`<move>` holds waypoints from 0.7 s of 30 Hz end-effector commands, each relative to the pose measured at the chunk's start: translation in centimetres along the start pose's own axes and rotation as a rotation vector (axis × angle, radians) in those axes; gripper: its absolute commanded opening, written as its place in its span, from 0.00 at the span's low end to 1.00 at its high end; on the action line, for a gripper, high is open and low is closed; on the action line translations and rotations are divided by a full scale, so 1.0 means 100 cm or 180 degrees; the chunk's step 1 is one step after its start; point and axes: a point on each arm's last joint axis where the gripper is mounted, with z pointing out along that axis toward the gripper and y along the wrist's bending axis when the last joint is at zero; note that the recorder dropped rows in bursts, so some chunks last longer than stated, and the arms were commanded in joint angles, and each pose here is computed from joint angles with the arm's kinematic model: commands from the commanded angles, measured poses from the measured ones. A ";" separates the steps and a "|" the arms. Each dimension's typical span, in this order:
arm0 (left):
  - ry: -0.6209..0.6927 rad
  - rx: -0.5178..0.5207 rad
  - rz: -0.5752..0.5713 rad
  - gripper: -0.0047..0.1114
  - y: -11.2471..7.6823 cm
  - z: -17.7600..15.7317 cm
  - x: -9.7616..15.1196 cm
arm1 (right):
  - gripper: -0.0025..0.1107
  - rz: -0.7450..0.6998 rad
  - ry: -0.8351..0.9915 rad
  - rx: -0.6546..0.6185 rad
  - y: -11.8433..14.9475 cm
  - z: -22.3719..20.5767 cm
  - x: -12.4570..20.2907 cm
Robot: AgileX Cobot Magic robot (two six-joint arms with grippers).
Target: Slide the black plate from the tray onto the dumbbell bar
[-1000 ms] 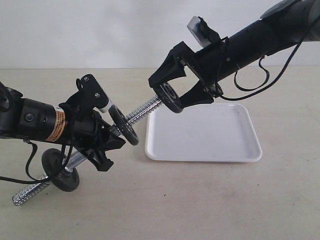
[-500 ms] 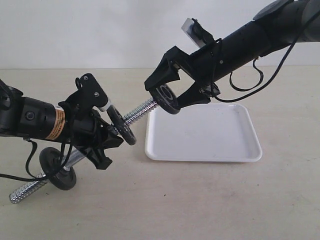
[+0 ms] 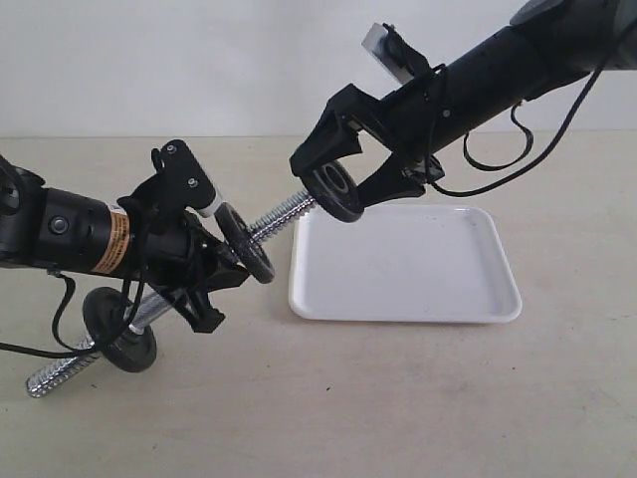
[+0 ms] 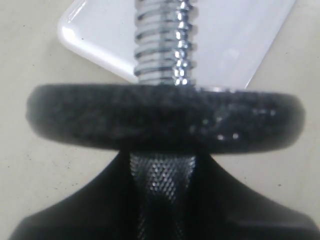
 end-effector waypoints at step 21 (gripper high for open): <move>-0.0686 0.0168 0.0145 0.08 -0.001 -0.015 -0.040 | 0.02 0.0059 -0.0332 -0.0294 0.013 -0.058 -0.006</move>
